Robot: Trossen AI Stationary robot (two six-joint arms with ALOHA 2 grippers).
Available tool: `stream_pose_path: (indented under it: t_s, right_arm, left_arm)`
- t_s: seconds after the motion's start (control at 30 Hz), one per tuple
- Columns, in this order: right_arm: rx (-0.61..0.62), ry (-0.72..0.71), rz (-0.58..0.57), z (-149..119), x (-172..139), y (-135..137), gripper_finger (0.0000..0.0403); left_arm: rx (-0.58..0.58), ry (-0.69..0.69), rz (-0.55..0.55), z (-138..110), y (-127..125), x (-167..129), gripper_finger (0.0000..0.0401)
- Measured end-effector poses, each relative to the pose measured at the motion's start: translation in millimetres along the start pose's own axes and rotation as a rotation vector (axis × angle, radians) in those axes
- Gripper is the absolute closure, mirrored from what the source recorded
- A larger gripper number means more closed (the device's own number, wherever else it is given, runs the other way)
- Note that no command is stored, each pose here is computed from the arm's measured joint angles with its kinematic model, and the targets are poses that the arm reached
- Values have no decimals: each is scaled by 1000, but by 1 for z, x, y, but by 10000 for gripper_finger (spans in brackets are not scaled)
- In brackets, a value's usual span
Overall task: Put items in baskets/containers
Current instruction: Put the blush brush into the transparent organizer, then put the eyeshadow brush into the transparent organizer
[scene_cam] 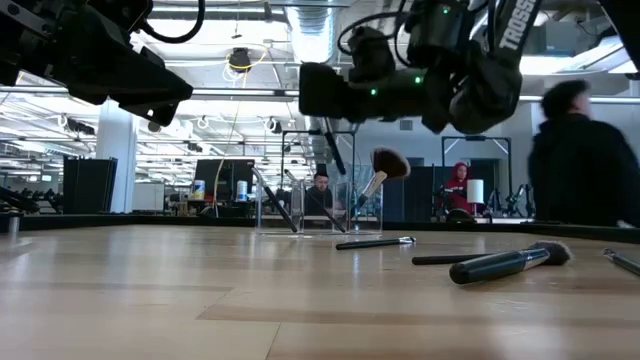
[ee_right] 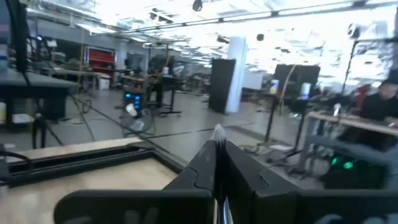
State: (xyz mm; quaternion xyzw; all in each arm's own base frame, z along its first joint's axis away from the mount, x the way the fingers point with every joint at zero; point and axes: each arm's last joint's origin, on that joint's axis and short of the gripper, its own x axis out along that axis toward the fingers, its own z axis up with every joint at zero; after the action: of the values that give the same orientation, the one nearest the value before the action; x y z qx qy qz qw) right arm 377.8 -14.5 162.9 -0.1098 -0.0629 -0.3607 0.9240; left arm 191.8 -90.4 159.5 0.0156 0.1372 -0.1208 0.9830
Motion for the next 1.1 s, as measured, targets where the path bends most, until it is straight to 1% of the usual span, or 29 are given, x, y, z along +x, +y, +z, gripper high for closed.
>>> stream_pose_path:
  t_s: [0.07, 0.13, 0.23, 0.33, 0.43, 0.7, 0.87, 1.03, 1.1]
  right_arm:
    - [3, 10, 6, -6, 0, 2, 393]
    - [-21, 32, 13, -10, 0, 3, 397]
    - [-89, 57, 23, -15, 0, 5, 398]
    - [-145, 108, 66, -22, 0, 7, 390]
    - [-146, 110, 67, -22, 0, 7, 381]
    - [-192, 174, 80, -30, -1, 9, 374]
    - [-136, 195, 80, -32, -2, 9, 355]
    - [-125, 195, 87, -31, -4, 11, 333]
    - [-124, 192, 105, -25, -7, 15, 325]
  left_arm:
    - [0, 0, 0, 0, 0, 0, 323]
    - [0, 0, 0, 0, 0, 0, 323]
    - [0, -1, 0, 0, 0, 0, 323]
    - [0, -1, 0, 0, 0, 0, 323]
    - [0, -1, 0, 0, 0, 0, 323]
    - [0, -1, 0, 0, 0, 0, 323]
    - [0, -1, 0, 0, 0, 0, 323]
    - [-1, -1, 0, 0, 0, 0, 323]
    - [-1, -1, 0, 0, 0, 0, 323]
